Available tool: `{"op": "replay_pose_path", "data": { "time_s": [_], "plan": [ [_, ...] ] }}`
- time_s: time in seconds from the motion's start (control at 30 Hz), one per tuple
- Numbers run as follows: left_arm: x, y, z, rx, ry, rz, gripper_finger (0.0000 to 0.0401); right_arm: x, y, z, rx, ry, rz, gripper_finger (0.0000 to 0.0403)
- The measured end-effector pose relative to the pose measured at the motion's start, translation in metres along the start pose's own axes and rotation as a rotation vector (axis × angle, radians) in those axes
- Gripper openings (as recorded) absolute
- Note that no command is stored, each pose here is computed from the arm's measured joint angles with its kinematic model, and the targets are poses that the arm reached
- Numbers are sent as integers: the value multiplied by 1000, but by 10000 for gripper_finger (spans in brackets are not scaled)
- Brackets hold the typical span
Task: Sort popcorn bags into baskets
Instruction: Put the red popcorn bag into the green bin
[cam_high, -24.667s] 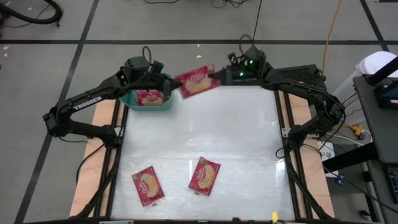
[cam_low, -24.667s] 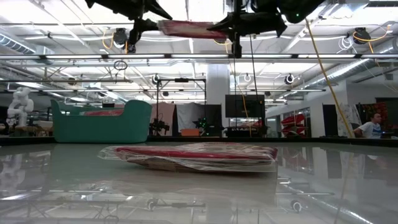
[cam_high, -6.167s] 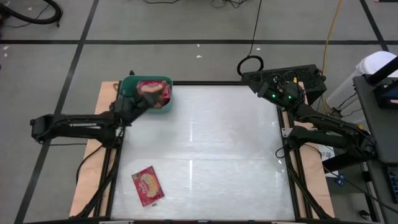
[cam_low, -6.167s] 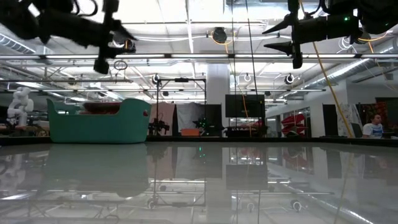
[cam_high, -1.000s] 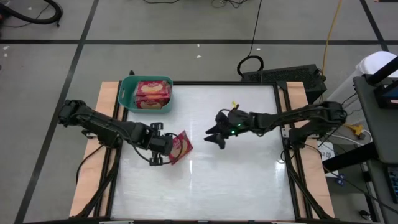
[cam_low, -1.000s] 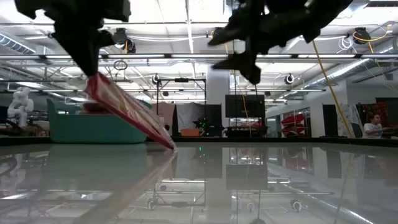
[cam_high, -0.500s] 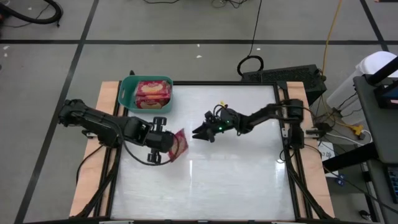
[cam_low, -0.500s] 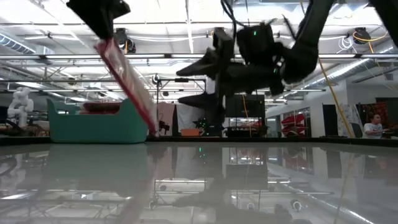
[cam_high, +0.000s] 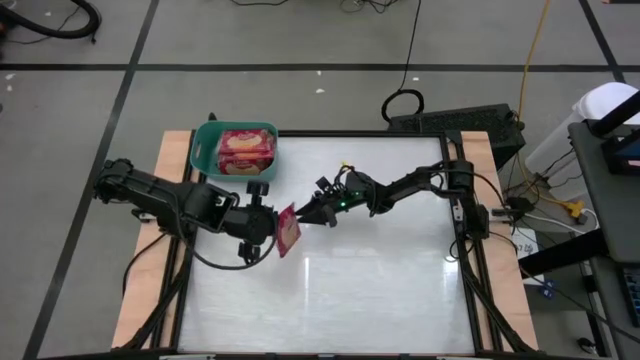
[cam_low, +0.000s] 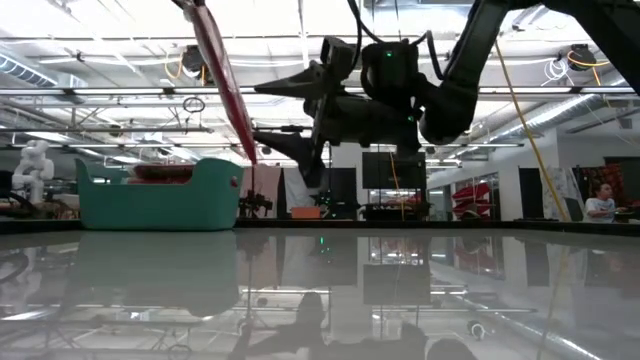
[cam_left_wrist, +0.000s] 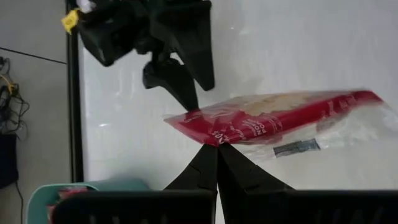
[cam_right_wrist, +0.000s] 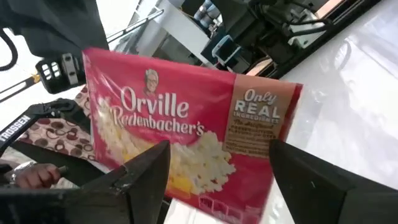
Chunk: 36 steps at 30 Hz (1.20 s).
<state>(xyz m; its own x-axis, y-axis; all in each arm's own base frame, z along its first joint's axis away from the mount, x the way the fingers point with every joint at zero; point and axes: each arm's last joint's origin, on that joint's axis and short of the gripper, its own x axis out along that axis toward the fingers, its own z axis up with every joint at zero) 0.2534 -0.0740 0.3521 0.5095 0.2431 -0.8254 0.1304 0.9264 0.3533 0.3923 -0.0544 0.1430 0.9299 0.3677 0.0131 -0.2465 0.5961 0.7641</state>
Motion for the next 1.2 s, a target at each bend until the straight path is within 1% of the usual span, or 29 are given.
{"op": "replay_pose_path", "data": {
  "time_s": [0.17, 0.37, 0.57, 0.67, 0.73, 0.8, 0.9, 1.1, 1.17, 1.2],
  "plan": [
    [-4, 2, 2, -11, -15, 13, 0, -2, -3, -4, 8, 17, -23, 267],
    [-6, -2, 3, -23, -26, 8, 0, -7, -6, -1, -5, 19, -26, 268],
    [-8, -5, 4, -23, -39, 3, 0, -9, -6, -1, 42, 82, 26, 268],
    [-7, -5, 4, -23, -39, 4, 0, -8, -1, 0, 62, 103, 94, 267],
    [-8, -4, 4, -27, -43, 17, 0, -8, 4, 1, 83, 99, 140, 259],
    [-8, -2, 4, -36, -42, 29, 0, -6, 10, 1, 97, 84, 181, 241],
    [-5, 2, 4, -75, -30, 41, 0, -4, 21, 3, 85, 63, 251, 197],
    [-3, 9, 2, -152, -11, 59, 0, -3, 28, 2, 142, 64, 300, 78],
    [-2, 10, 1, -164, -4, 61, 0, -4, 30, 3, 185, 89, 313, 36],
    [-2, 10, 1, -173, -3, 60, 0, -4, 31, 4, 201, 99, 318, 21]
  ]
}}
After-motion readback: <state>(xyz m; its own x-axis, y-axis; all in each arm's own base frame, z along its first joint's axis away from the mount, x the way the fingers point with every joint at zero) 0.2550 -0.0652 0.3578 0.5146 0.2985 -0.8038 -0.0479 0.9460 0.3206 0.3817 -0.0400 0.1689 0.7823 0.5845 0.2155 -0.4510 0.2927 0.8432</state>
